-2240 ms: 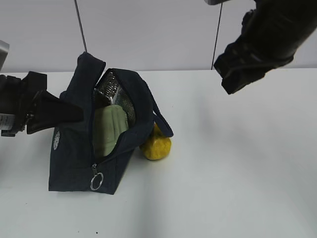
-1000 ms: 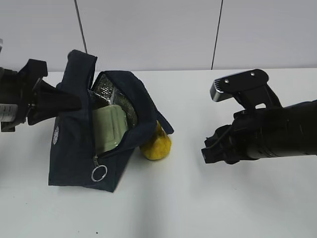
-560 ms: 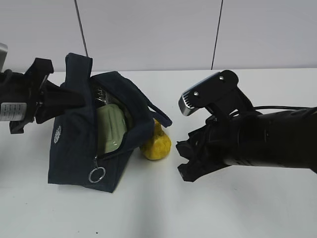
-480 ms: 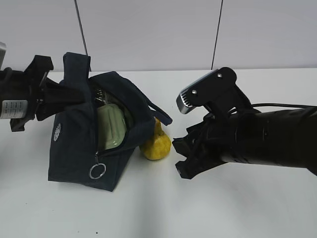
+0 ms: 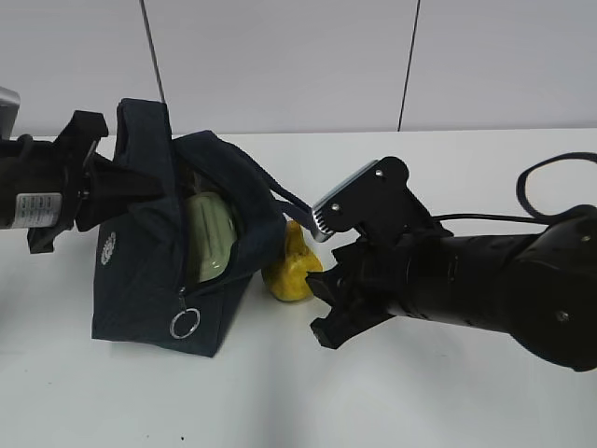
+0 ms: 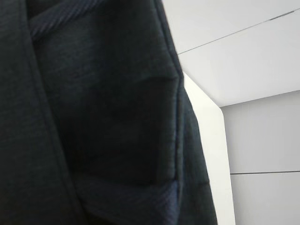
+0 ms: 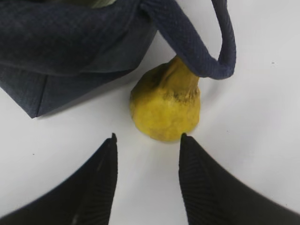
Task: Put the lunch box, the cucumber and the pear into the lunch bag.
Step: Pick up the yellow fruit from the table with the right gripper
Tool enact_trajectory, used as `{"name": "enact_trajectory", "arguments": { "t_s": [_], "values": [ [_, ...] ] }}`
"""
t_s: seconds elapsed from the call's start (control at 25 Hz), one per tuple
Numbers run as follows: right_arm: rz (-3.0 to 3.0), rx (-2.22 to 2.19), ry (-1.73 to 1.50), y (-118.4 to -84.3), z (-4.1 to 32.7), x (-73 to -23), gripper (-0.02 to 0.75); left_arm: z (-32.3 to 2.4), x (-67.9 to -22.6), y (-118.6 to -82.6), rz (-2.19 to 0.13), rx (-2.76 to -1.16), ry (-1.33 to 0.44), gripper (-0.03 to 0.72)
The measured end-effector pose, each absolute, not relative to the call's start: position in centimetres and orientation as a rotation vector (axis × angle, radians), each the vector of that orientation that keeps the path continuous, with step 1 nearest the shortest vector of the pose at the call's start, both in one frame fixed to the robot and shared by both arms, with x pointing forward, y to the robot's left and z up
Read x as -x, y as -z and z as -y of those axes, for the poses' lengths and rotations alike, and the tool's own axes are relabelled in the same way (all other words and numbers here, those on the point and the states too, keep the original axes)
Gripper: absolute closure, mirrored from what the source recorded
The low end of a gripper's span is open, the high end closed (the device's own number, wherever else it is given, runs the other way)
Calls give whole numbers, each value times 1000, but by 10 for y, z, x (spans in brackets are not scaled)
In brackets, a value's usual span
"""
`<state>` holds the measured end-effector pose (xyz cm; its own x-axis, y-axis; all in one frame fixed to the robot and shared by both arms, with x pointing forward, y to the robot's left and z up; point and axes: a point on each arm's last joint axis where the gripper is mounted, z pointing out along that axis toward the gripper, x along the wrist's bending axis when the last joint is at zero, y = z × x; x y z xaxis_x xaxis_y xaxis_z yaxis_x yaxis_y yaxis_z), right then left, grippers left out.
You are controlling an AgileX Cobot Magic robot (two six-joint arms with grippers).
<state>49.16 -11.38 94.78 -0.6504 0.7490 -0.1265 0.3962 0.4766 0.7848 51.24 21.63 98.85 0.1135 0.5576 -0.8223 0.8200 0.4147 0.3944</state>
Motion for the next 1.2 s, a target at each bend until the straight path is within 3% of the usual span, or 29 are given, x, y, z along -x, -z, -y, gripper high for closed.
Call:
{"name": "enact_trajectory", "arguments": {
  "t_s": [0.28,0.64,0.96,1.2],
  "values": [
    [-2201,-851,-1107,-949,109,-497,370,-216,-513,-987,-1563,-1261,304,707],
    [-2151,-789,-1171,-955,106,-499,233,-216,-513,-987,-1556,-1264,306,707],
    [-2143,-970,-1224,-953,106,-498,249,-215,-512,-987,-1552,-1264,311,707],
    [-2199,-1064,-1170,-933,105,-499,259,-215,-512,-987,-1550,-1265,314,707]
  ]
}}
